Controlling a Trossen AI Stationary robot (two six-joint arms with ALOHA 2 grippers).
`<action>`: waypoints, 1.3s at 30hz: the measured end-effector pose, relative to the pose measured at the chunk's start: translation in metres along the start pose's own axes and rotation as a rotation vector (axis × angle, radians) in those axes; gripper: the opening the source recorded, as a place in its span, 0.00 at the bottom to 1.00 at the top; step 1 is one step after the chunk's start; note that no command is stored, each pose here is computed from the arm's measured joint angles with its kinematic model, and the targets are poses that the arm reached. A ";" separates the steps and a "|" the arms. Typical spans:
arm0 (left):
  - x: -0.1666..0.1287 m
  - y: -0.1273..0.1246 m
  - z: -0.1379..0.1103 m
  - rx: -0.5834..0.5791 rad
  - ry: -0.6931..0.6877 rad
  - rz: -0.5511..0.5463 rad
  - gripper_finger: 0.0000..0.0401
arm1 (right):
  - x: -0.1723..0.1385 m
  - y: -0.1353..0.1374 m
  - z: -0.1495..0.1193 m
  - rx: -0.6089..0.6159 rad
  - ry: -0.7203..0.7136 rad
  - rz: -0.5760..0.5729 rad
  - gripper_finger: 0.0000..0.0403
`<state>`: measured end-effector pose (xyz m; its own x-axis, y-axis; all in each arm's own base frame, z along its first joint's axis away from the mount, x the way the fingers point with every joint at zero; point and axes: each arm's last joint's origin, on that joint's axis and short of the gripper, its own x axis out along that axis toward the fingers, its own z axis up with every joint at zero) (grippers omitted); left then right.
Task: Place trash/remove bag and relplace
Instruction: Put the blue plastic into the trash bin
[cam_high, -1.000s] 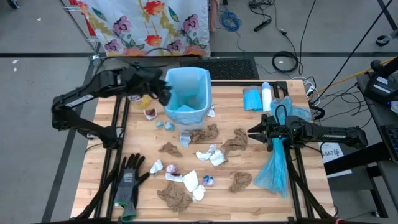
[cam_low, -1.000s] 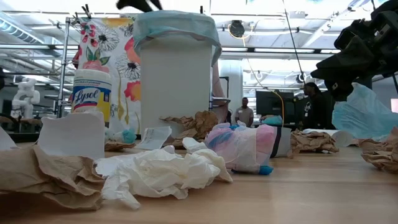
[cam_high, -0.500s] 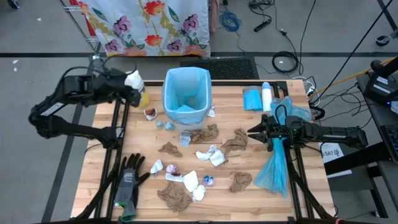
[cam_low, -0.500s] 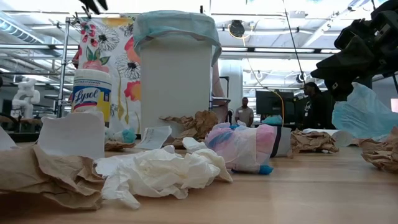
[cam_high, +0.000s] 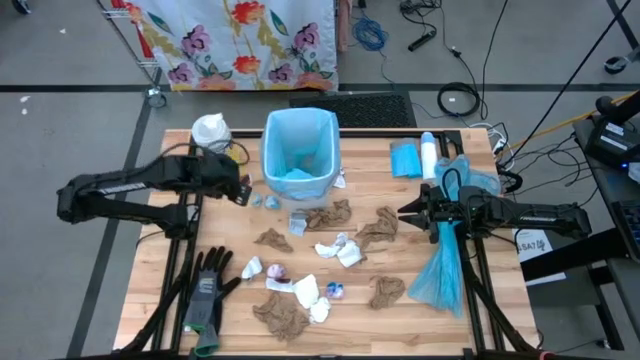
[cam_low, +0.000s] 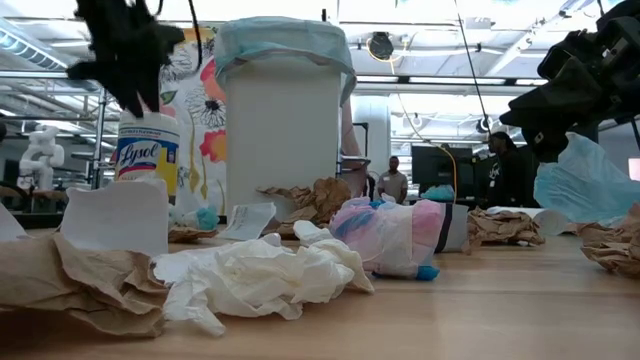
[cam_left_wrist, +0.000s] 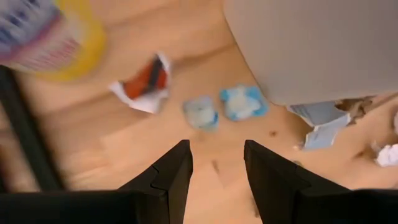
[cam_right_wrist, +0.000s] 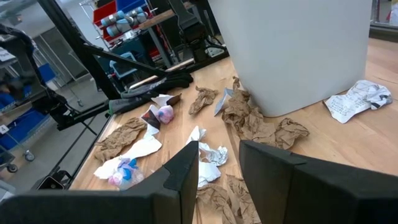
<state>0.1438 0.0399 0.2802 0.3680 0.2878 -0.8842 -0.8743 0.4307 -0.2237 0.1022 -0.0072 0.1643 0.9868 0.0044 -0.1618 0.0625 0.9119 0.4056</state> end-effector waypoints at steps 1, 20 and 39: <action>0.007 0.001 -0.003 -0.004 0.005 -0.023 0.37 | 0.000 0.000 0.000 0.000 0.000 0.000 0.27; 0.085 0.018 -0.031 -0.175 -0.064 -0.082 0.37 | 0.000 0.000 0.000 0.000 0.000 0.000 0.27; 0.126 0.015 -0.023 -0.189 0.003 0.010 0.37 | 0.000 0.000 0.000 0.000 0.000 0.000 0.27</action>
<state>0.1699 0.0627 0.1557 0.3588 0.2887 -0.8877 -0.9218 0.2591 -0.2883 0.1022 -0.0072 0.1644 0.9869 0.0042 -0.1615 0.0625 0.9119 0.4055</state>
